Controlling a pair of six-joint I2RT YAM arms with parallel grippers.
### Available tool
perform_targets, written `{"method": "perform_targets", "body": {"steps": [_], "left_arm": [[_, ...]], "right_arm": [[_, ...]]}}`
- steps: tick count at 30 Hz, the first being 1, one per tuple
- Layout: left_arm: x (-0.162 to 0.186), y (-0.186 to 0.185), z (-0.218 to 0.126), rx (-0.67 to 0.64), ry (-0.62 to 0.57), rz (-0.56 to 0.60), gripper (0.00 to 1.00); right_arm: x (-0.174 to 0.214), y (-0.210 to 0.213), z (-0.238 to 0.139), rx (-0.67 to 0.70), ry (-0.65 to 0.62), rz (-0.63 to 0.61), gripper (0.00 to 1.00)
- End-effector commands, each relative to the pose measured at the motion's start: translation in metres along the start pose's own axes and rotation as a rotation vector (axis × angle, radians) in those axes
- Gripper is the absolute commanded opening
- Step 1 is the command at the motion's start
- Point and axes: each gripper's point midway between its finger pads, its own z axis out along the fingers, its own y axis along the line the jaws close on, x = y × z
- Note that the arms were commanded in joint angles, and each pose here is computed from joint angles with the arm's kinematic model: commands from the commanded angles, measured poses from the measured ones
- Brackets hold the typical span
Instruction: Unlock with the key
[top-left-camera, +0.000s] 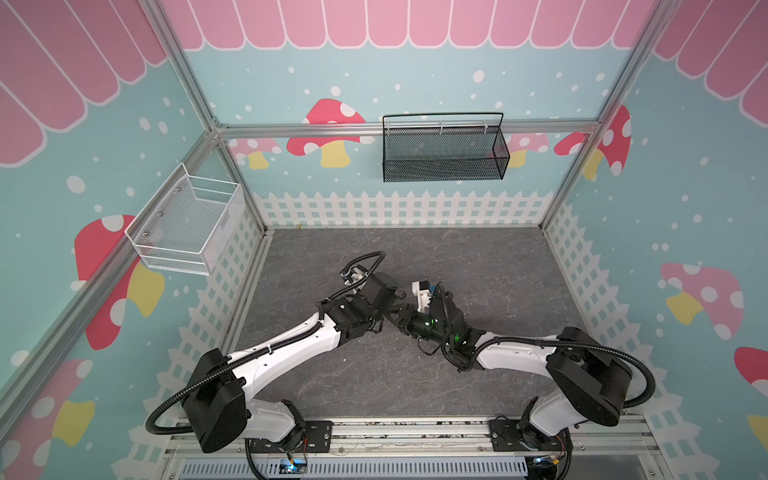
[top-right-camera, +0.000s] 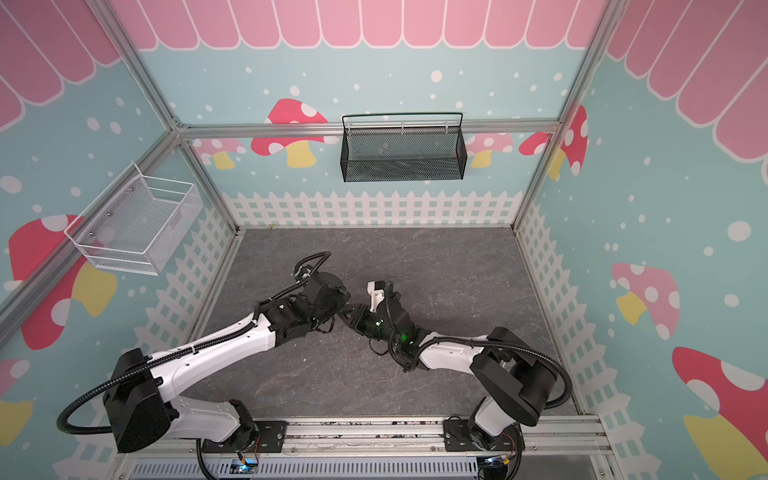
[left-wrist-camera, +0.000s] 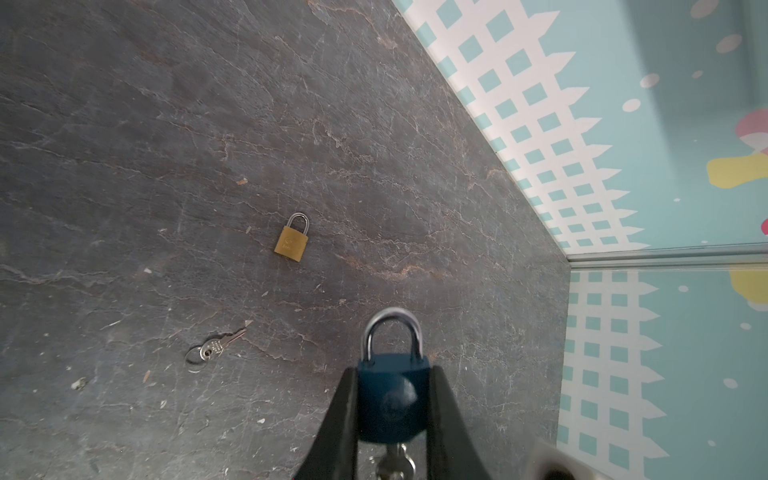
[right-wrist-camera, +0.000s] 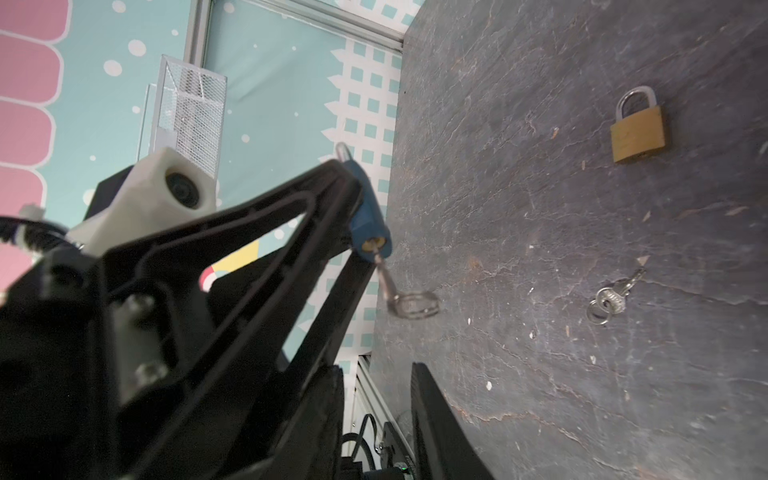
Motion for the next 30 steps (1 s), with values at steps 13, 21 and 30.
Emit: {"method": "perform_targets", "body": {"steps": [13, 21, 30], "left_arm": [[0.001, -0.008, -0.004, 0.031, 0.047, -0.013, 0.0], [0.009, -0.01, -0.008, 0.049, 0.08, -0.018, 0.0], [0.013, -0.016, -0.01, 0.062, 0.084, -0.018, 0.0]], "right_arm": [[-0.024, 0.017, -0.047, -0.08, 0.0, -0.327, 0.34], [-0.035, 0.009, -0.05, -0.094, -0.014, -0.435, 0.29], [-0.043, 0.005, -0.038, -0.06, -0.062, -0.496, 0.21]]}}
